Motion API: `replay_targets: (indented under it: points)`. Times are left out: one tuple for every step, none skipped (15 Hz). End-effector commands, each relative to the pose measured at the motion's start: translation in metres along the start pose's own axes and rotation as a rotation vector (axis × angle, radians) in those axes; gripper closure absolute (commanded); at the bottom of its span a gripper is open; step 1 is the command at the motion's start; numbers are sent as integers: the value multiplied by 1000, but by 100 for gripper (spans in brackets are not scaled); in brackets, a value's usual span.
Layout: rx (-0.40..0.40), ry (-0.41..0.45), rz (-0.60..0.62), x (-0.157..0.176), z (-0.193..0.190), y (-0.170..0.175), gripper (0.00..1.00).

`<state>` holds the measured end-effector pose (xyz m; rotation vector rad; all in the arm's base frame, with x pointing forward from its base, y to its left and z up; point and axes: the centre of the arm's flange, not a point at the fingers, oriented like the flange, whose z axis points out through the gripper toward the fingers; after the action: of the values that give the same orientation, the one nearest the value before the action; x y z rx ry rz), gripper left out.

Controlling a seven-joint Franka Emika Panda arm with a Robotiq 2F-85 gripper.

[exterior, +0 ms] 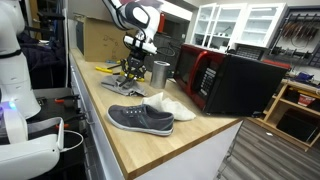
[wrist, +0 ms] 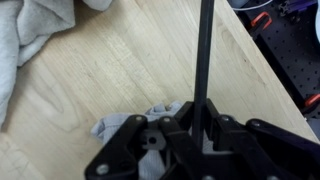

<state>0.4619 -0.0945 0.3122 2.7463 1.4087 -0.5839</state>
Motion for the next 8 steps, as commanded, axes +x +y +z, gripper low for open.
replay_targets:
  points:
    - [-51,71,13,-3,-19,-12,96]
    - [-61,88,22,0,-23,-11,96]
    - [-69,110,32,2,-27,-10,96]
    - [-78,139,47,4,-31,-6,96]
    - [-86,169,61,6,-35,-4,96]
    - [-96,202,73,8,-40,-3,96]
    - [-105,235,88,10,-44,-1,96]
    - [-112,266,105,12,-49,1,96]
